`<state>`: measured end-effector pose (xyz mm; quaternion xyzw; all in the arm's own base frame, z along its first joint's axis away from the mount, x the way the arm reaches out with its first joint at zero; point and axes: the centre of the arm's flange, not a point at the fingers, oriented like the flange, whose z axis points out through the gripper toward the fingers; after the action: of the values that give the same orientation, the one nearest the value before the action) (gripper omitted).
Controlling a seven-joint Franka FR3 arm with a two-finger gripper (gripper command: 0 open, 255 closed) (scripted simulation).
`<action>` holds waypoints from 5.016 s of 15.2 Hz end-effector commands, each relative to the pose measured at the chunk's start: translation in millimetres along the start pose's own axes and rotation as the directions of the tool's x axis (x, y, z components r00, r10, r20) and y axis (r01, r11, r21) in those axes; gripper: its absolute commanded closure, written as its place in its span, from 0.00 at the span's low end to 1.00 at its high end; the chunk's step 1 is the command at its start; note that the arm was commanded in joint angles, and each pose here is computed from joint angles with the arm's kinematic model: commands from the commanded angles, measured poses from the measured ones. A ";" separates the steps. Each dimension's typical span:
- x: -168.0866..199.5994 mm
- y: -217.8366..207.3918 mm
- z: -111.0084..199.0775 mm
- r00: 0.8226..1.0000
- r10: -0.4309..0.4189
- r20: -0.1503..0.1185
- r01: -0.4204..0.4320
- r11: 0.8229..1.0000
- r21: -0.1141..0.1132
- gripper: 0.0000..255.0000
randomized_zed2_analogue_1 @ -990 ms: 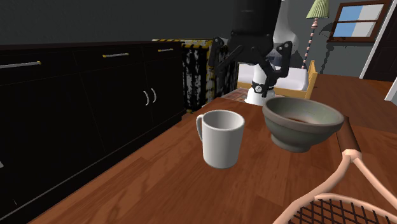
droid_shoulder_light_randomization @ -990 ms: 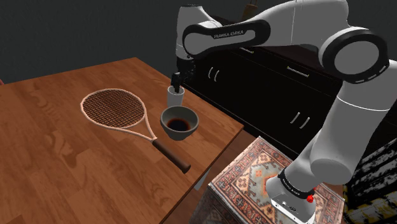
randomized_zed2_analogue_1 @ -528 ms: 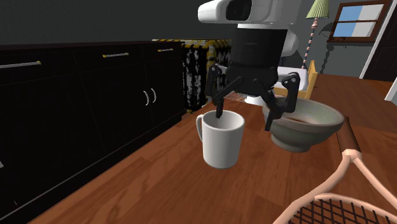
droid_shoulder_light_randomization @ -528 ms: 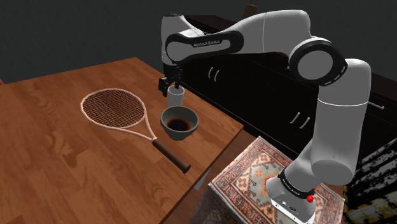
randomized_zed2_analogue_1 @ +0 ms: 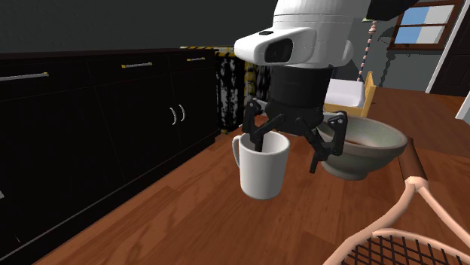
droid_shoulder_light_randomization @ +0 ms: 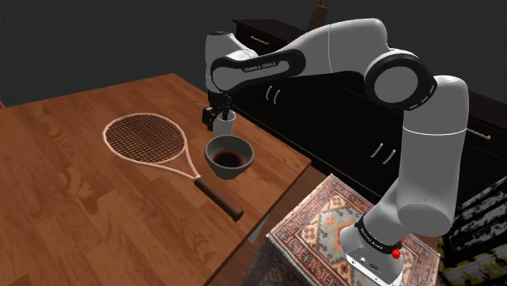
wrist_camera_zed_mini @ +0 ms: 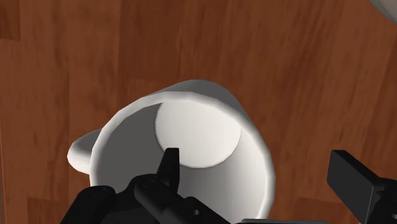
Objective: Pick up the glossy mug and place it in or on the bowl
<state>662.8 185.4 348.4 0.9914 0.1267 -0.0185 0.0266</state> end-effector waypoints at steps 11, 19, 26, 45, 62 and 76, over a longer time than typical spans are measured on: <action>0.2 -0.2 0.8 1.000 0.000 0.000 0.000 1.000 0.000 1.00; -0.8 0.8 -20.3 1.000 0.000 0.000 0.000 1.000 0.000 1.00; -2.4 2.5 -57.2 1.000 0.000 0.000 0.000 1.000 0.000 1.00; -6.7 7.4 -157.3 1.000 0.000 0.000 0.000 1.000 0.000 1.00; -140.2 -118.5 -192.0 1.000 0.000 0.000 0.000 1.000 0.000 1.00; -146.6 -130.8 -125.0 1.000 0.000 0.000 0.000 1.000 0.000 1.00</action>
<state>492.3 282.1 479.4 0.9914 0.1267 -0.0186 0.0266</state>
